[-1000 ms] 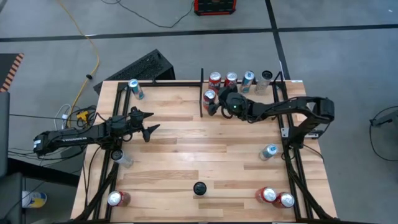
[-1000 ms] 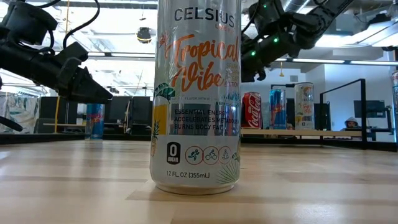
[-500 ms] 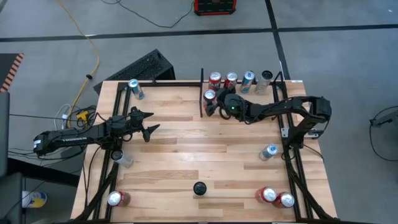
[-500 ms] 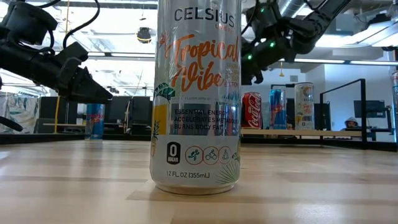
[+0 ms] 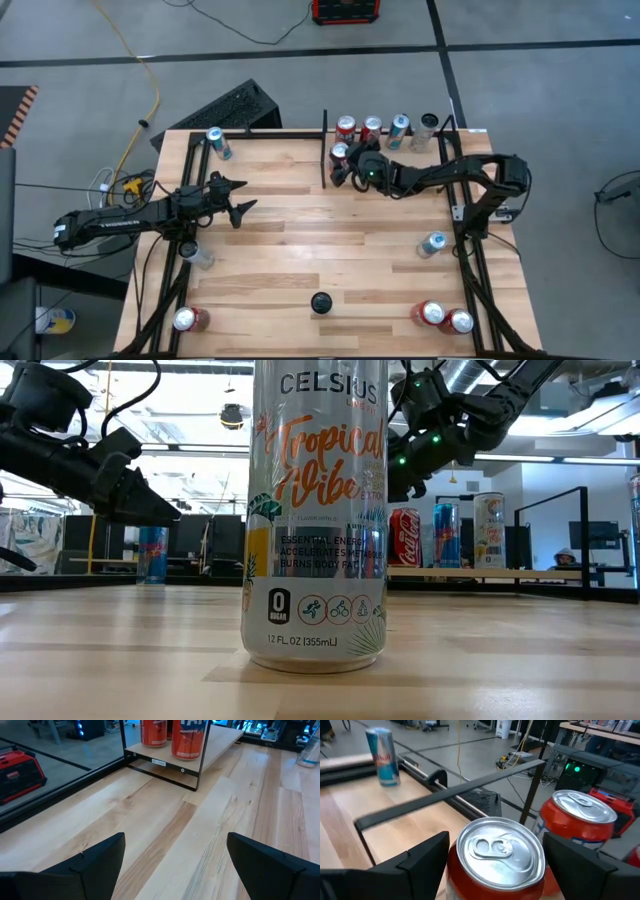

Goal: Place canned beverage on shelf
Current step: Put the top orange soda can on the shelf aligned with the other orange soda can

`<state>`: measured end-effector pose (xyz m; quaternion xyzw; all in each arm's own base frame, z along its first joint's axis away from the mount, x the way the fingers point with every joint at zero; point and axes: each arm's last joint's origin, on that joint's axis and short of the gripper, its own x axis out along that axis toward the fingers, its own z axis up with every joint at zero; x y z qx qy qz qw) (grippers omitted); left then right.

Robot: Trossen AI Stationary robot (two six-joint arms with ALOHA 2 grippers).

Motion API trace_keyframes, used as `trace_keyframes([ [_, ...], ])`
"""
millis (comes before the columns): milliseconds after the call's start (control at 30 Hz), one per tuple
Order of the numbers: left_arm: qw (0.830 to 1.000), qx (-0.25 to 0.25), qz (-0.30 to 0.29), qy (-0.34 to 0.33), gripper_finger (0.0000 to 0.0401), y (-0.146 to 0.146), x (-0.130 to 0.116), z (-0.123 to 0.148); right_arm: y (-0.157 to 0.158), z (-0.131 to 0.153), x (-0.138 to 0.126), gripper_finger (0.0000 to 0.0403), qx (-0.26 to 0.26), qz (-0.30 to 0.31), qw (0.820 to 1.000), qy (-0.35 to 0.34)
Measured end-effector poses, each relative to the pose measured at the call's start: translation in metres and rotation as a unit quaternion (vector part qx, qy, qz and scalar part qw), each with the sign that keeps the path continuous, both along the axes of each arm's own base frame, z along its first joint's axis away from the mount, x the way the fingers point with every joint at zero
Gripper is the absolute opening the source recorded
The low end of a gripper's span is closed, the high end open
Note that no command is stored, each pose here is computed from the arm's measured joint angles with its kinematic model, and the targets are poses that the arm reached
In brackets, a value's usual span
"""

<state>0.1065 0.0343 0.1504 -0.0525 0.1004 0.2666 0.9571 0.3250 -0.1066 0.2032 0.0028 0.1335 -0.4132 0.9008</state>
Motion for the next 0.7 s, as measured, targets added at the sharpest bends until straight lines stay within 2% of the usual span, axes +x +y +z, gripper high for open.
trace_keyframes([
  [300, 1.000, 0.000, 0.000, 0.000, 0.0334, 0.000, 0.000, 0.000, -0.019, -0.001, -0.007, 0.0345, 0.018, 0.025, 0.999, 0.008],
  [700, 1.000, 0.000, 0.000, 0.000, 0.0334, 0.000, 0.000, 0.000, -0.034, -0.002, -0.012, 0.0345, 0.015, 0.083, 0.996, 0.038],
])
